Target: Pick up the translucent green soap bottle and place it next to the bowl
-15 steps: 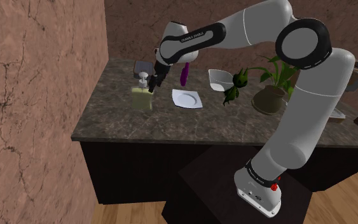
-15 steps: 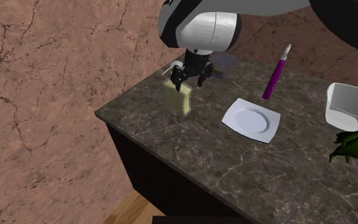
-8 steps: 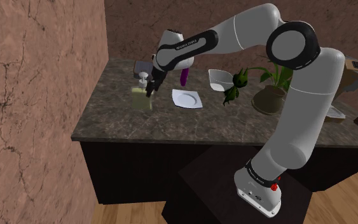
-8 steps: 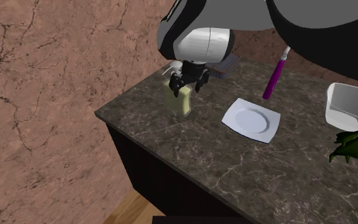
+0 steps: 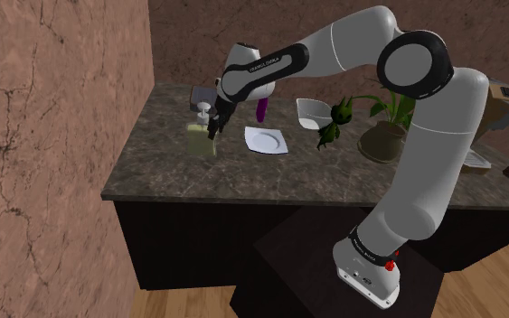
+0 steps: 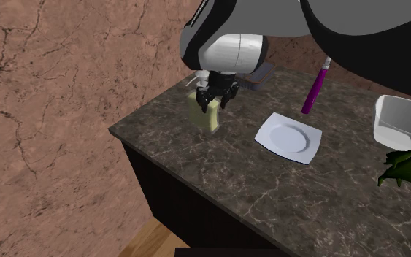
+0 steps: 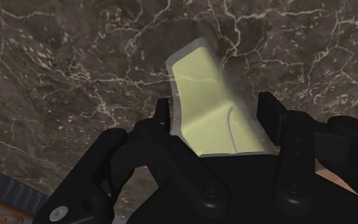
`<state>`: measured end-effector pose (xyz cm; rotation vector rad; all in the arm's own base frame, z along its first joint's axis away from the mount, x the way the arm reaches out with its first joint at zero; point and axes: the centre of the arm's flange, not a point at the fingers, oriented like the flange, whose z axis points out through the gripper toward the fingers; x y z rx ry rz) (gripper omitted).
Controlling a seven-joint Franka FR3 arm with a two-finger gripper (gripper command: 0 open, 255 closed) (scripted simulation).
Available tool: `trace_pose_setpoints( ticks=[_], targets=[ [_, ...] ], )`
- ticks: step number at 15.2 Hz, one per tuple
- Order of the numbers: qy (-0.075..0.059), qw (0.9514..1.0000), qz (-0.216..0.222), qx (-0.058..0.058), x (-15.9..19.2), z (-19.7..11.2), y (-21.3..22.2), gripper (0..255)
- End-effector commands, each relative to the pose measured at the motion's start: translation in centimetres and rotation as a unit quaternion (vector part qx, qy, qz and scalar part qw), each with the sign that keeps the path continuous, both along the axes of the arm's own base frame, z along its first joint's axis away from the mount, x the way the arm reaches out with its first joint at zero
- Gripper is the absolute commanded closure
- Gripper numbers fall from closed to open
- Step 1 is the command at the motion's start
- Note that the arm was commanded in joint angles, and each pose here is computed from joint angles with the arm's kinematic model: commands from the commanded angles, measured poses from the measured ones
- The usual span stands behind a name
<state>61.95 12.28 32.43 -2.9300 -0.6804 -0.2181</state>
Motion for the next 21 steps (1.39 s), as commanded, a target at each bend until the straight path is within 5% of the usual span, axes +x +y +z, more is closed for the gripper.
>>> trace_pose_setpoints(
  ticks=[1, 9, 21],
  targets=[
    [0.000, 1.0000, 0.000, 0.000, 0.0, 0.0, 0.0, 255],
    [0.000, 1.0000, 0.000, 0.000, 0.0, 0.0, 0.0, 255],
    [0.000, 1.0000, 0.000, 0.000, 0.0, 6.3, 0.0, 255]
  ],
)
